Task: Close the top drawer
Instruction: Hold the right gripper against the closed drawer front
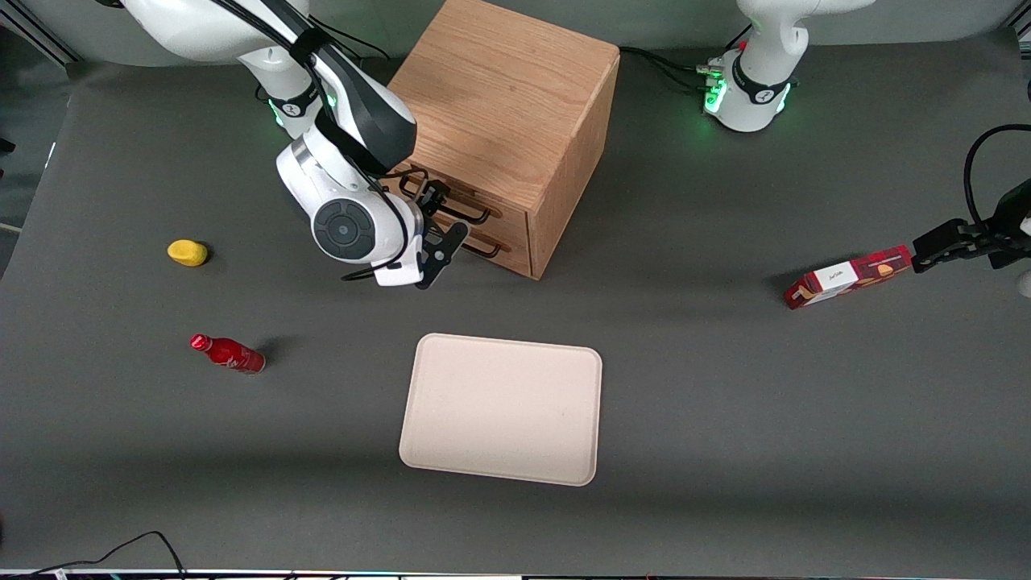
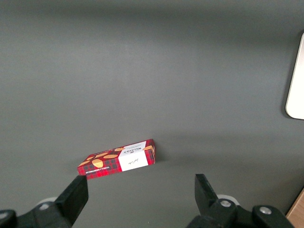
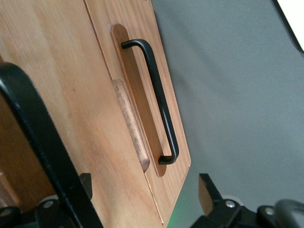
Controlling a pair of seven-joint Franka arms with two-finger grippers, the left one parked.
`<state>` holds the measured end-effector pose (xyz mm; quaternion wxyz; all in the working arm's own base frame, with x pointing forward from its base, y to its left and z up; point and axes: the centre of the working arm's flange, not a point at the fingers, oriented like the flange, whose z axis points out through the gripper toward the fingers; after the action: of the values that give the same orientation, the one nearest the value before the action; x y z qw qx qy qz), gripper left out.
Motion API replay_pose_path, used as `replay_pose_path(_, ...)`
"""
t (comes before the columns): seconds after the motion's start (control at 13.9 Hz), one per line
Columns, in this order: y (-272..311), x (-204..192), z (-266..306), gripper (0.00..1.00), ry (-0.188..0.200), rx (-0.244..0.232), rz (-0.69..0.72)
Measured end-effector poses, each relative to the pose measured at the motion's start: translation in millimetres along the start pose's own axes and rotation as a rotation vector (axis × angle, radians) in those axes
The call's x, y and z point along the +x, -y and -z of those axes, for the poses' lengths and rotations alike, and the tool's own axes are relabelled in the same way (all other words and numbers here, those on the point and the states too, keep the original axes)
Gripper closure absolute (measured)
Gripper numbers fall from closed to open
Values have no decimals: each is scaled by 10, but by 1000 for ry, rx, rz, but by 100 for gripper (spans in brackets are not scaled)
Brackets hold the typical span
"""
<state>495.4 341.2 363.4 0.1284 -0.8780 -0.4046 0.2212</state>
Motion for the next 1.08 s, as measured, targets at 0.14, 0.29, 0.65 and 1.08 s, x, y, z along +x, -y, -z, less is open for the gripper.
replay_pose_path(0.14, 1, -1, 10, 0, 3, 2, 1)
replay_pose_path(0.29, 5, -7, 28, 0, 8, 4, 1)
replay_pose_path(0.65, 2, -14, 29, 0, 23, 9, 2)
replay_pose_path(1.08, -4, -33, 23, 0, 44, 8, 3)
